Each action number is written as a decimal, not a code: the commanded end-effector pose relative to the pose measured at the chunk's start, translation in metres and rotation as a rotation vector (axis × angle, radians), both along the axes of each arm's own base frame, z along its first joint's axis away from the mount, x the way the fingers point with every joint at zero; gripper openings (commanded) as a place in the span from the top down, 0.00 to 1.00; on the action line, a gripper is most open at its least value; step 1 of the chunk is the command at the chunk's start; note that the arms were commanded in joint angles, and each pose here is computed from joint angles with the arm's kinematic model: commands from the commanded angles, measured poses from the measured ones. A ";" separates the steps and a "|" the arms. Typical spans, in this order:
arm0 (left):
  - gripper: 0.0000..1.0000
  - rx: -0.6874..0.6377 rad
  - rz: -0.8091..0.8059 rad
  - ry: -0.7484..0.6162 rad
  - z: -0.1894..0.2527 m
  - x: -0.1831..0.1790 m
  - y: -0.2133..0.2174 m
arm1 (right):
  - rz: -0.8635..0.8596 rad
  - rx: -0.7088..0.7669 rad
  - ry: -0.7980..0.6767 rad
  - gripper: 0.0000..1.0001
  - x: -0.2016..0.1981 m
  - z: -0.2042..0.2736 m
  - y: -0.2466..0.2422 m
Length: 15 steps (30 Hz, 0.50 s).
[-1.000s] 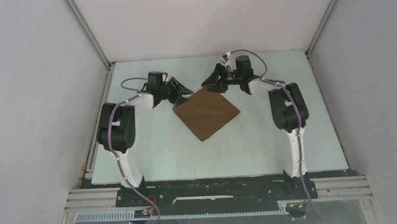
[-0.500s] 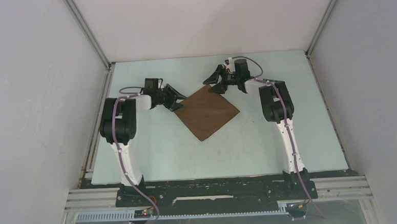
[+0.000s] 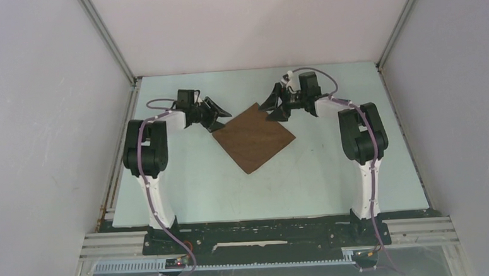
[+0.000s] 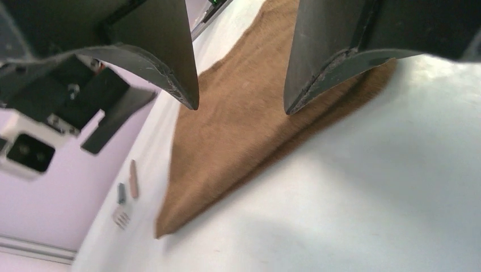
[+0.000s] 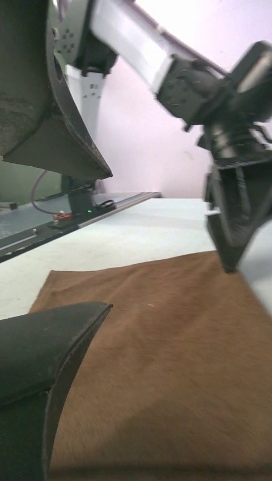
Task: Fold the napkin into a case and place the utensils inside
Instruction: Smooth out the lower triangle-folded napkin at the center of the board.
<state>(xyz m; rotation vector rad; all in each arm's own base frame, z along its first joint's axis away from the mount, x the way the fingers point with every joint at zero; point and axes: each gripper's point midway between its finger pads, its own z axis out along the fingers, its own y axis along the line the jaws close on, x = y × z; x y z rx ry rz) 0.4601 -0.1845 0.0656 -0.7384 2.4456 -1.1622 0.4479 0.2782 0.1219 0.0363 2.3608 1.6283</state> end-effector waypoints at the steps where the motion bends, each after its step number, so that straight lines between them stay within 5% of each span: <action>1: 0.39 0.078 0.026 0.118 -0.045 -0.011 0.014 | 0.024 0.026 0.034 0.14 -0.035 -0.032 -0.003; 7: 0.38 0.147 0.015 0.099 -0.043 -0.029 0.020 | -0.050 -0.106 0.114 0.15 -0.050 -0.081 -0.054; 15: 0.35 0.162 -0.139 -0.174 0.088 -0.066 0.005 | -0.067 -0.481 -0.059 0.14 -0.080 -0.040 -0.079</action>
